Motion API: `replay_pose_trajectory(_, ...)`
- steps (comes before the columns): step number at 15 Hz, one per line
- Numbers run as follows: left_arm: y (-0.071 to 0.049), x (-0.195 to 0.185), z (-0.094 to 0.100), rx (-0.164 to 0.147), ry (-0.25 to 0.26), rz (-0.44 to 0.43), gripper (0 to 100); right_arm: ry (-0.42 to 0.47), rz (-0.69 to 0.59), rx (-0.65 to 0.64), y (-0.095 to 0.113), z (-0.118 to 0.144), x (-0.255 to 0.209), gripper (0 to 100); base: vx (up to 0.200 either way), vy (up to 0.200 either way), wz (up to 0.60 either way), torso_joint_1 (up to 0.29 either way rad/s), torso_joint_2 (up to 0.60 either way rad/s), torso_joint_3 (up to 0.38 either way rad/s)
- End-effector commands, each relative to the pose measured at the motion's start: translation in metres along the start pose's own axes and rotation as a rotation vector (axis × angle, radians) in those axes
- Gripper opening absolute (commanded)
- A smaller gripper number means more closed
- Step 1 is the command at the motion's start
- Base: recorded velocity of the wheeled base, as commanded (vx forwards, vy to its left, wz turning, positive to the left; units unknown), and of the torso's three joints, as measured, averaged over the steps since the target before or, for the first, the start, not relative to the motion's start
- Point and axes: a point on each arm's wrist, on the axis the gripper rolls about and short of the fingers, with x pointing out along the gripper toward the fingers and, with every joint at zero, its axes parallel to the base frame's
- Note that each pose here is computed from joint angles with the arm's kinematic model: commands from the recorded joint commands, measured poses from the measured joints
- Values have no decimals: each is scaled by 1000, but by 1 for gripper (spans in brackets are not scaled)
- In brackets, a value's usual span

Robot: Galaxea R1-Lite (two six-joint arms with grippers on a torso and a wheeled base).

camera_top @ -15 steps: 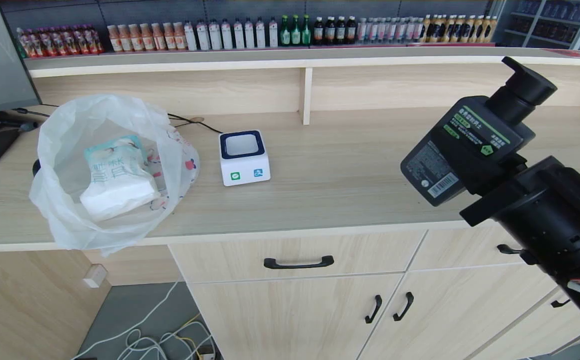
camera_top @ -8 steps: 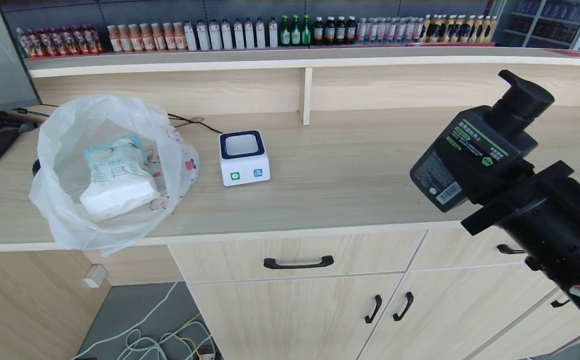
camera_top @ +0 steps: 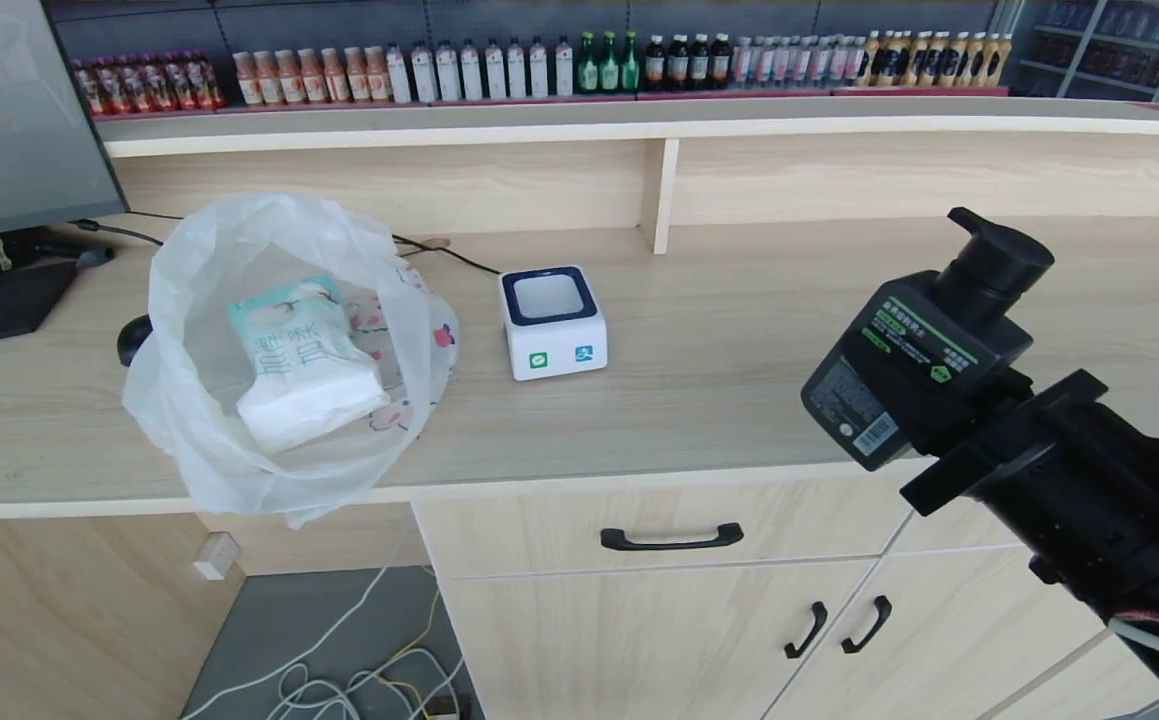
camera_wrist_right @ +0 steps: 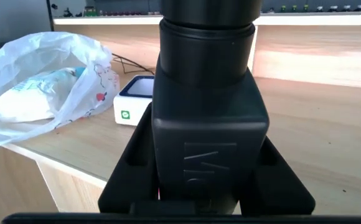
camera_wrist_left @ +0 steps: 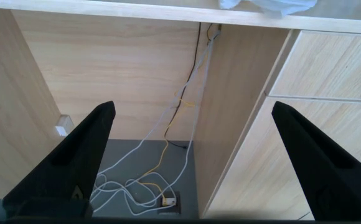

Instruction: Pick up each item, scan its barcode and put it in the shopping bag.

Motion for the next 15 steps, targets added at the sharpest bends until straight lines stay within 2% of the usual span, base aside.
replay_pose_trajectory(1,0,0,0,0,-1,0,100,-9,-4,-2,0,-1,7,0,0,200,0,-7,2,2)
replay_pose_trajectory(3,0,0,0,-1,-1,0,100,-1,-11,-2,0,-1,5,0,0,200,0,0,2,7)
replay_pose_trajectory(5,0,0,0,-1,-1,0,100,1,-124,3,-3,2,-1,0,0,200,0,-7,-2,0)
replay_pose_trajectory(7,0,0,0,-1,-1,0,100,12,-126,9,-3,3,-9,0,0,200,0,0,2,0)
replay_pose_trajectory(12,0,0,0,-1,-2,-2,100,-16,-129,13,-2,6,4,0,0,200,0,-3,1,2)
replay_pose_trajectory(13,0,0,0,8,-2,-2,100,-12,-130,10,-1,3,9,0,0,200,0,-2,2,7)
replay_pose_trajectory(15,0,0,0,9,-2,0,100,-40,-133,13,1,4,25,0,0,0,0,0,0,0)
